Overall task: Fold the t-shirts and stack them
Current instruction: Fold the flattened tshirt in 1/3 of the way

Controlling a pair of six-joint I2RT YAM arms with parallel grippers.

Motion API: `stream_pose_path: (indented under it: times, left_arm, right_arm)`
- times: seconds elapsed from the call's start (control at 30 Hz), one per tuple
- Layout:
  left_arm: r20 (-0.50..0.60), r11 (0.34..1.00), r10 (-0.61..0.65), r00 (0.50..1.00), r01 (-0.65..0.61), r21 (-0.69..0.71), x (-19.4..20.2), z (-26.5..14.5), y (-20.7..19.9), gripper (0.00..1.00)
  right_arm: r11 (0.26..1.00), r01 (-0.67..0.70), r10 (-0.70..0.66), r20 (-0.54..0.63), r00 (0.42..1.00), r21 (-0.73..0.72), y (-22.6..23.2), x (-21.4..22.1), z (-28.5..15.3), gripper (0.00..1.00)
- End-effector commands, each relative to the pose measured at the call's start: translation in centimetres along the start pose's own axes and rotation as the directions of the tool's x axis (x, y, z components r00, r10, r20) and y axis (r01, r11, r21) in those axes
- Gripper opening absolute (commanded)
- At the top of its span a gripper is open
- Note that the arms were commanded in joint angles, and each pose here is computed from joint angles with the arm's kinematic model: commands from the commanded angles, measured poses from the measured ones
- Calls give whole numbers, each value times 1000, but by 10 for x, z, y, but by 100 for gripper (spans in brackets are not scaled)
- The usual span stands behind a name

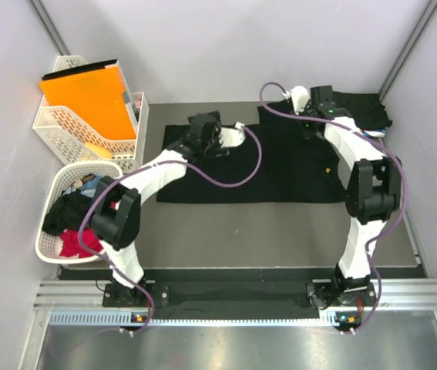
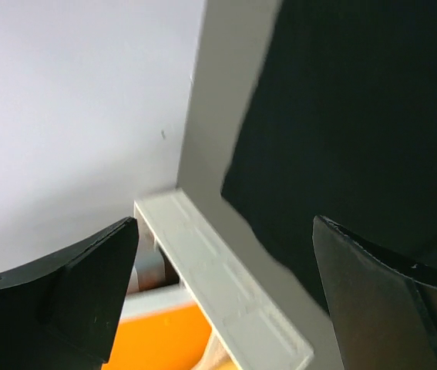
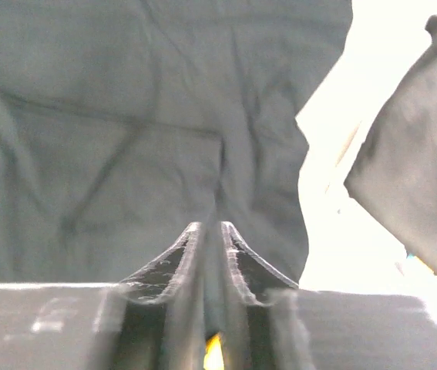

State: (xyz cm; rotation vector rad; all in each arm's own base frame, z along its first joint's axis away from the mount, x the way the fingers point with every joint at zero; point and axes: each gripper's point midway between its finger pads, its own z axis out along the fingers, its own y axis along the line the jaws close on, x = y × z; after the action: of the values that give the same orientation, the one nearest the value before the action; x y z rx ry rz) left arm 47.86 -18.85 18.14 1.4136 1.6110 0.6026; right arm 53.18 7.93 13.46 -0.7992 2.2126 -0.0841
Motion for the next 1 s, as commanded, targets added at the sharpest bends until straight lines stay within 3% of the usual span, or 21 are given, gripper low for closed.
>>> stream_pose_path:
  times: [0.0,0.23,0.4,0.63,0.97]
  left_arm:
    - [148,994,-96,984,88,59,-56,21,1,99]
    - [246,980,-117,962,72,184,-101,69,-24,99]
    - [286,948,-221,932,138,286,-123,94,-46,99]
    - [370,908,-354,859,220,357,-155,98,-46,99]
    - [448,846,-475,758,252,471,-185,99,-62,99]
  right_arm:
    - [994,-63,57,-69,996,-91,10,32,-36,0]
    - [975,-174,151,-162,975,-139,17,98,-70,0]
    - [958,-236,198,-218,956,-163,21,139,-94,0]
    - [952,-234,183,-244,952,-199,37,159,-120,0]
    - [917,-288,180,-360,915,-274,65,195,-108,0]
